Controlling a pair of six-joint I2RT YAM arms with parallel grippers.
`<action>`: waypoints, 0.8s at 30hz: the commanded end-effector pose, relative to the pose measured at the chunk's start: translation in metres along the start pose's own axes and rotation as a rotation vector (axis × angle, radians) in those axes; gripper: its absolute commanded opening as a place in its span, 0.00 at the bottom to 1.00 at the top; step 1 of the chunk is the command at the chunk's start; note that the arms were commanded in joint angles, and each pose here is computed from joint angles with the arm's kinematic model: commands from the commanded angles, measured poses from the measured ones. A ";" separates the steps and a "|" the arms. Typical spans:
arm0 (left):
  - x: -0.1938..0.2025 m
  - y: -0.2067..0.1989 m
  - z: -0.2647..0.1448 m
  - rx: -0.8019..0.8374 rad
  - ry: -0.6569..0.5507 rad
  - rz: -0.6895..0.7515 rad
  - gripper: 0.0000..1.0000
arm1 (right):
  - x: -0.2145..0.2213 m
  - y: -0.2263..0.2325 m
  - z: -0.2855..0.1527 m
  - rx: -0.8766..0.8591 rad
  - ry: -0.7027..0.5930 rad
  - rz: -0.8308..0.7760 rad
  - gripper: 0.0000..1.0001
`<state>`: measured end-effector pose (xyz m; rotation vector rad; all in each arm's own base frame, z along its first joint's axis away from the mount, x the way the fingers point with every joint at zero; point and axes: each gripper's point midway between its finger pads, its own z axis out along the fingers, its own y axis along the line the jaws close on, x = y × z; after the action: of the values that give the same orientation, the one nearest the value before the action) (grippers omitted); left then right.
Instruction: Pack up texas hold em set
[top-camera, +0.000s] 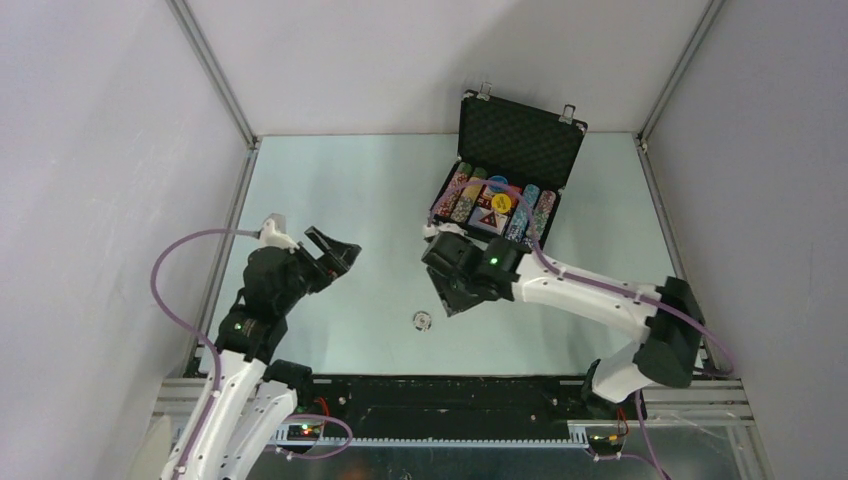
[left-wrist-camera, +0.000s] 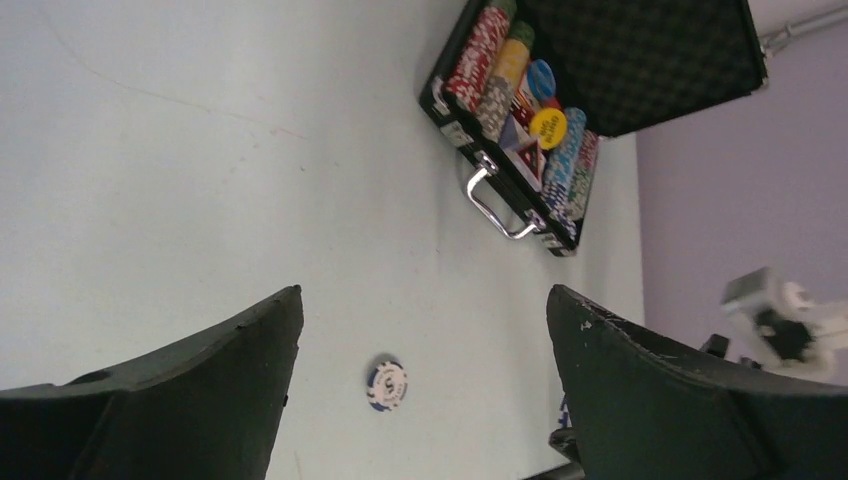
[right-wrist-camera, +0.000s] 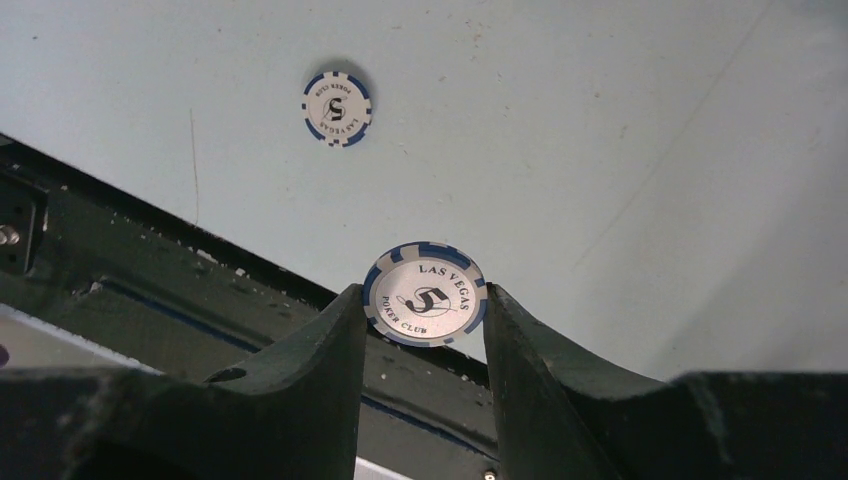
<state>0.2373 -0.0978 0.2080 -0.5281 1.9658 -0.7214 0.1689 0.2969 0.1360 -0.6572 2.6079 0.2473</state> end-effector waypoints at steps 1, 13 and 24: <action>0.009 -0.041 0.001 0.232 0.068 -0.084 0.94 | 0.003 -0.013 -0.035 -0.033 -0.021 -0.047 0.00; 0.052 -0.082 -0.001 0.541 0.273 -0.252 0.87 | 0.018 -0.006 -0.065 -0.157 0.009 -0.193 0.00; 0.108 -0.108 -0.014 0.654 0.495 -0.274 0.81 | 0.005 0.003 -0.078 -0.191 -0.063 -0.324 0.00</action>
<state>0.1949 -0.2278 0.2066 -0.3030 1.9768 -1.6145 0.1329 0.2674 0.1791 -1.0436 2.4949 0.3482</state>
